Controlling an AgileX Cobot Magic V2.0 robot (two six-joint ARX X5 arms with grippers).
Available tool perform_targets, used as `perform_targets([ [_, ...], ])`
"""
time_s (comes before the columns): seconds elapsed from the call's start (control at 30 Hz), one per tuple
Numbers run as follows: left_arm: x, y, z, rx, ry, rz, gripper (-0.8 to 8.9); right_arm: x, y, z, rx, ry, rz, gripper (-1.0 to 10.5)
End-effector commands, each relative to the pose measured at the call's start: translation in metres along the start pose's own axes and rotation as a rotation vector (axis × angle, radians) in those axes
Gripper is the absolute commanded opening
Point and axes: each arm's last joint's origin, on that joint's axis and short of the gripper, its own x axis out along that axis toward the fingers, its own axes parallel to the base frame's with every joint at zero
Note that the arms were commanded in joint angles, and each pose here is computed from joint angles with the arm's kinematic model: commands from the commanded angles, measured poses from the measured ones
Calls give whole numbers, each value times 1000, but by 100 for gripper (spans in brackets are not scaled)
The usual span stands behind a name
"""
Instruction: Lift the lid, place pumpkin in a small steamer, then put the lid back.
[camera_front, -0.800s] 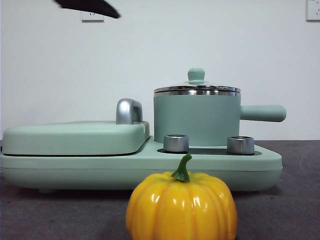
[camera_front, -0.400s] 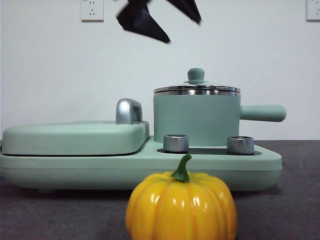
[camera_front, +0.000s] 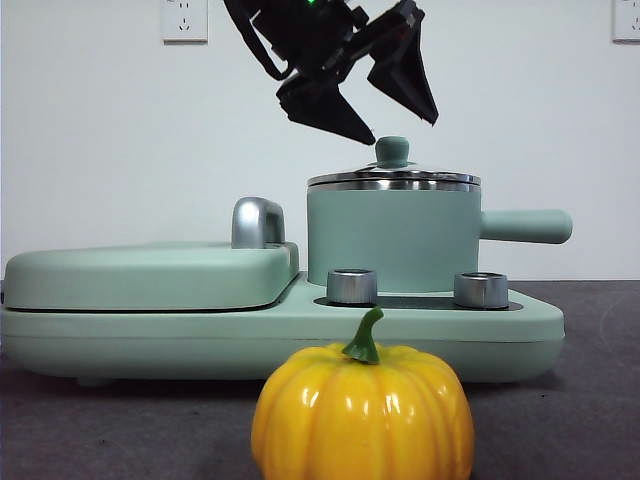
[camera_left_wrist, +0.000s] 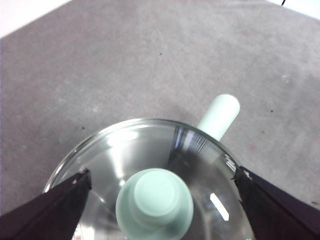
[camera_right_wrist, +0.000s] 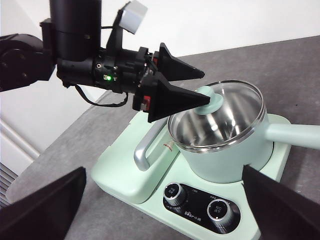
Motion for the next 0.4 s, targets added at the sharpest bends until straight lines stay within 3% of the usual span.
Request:
perform_targets([
  [0.03, 9, -2, 3, 9, -12, -7, 463, -1, 3, 4, -17, -14, 4, 497],
  [0.3, 22, 1, -3, 9, -4, -8, 450, -1, 3, 4, -17, -14, 4, 497],
  [0.4, 23, 1, -4, 7, 3, -9, 333, -1, 3, 4, -17, -14, 4, 497],
])
